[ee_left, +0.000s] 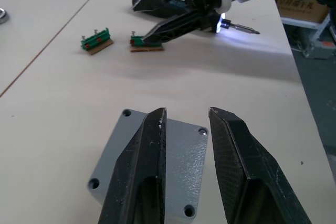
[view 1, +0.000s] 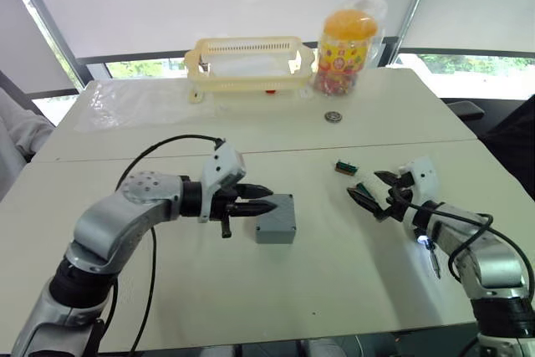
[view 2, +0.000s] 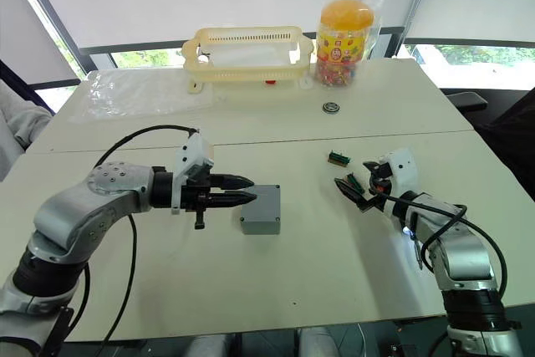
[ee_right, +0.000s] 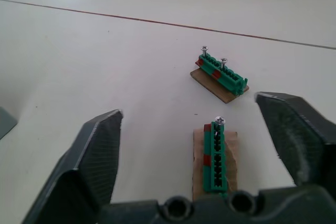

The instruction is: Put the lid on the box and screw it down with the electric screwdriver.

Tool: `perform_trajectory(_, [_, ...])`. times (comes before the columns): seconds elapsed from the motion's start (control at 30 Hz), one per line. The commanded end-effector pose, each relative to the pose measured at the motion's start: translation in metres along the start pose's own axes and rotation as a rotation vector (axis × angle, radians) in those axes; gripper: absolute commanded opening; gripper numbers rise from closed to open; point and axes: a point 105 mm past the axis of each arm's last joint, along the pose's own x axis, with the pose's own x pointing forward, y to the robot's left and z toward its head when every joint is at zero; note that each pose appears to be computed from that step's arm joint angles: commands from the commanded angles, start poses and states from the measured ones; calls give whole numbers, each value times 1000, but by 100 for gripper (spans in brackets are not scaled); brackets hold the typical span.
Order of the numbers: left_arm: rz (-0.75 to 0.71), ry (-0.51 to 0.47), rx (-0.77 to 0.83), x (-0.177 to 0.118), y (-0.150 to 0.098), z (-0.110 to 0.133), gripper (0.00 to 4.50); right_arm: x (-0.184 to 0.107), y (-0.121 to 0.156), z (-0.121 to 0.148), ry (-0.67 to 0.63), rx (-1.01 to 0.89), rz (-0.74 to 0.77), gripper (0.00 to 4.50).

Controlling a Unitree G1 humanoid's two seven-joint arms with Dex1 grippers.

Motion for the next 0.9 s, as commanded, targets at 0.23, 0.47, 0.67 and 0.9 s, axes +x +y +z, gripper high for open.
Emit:
perform_trajectory(0.23, [9, -7, 59, -1, 3, 5, 125, 11, -9, -1, -29, -7, -31, 310])
perform_trajectory(0.47, [20, -1, 50, 1, 3, 1, 125, 18, -12, -6, -33, 14, -45, 310])
perform_trajectory(0.67, [31, 3, 49, 1, 4, 0, 125, 22, -13, -8, -41, 34, -50, 284])
perform_trajectory(0.9, [39, 10, 50, 0, 4, -2, 125, 23, -13, -9, -42, 37, -52, 4])
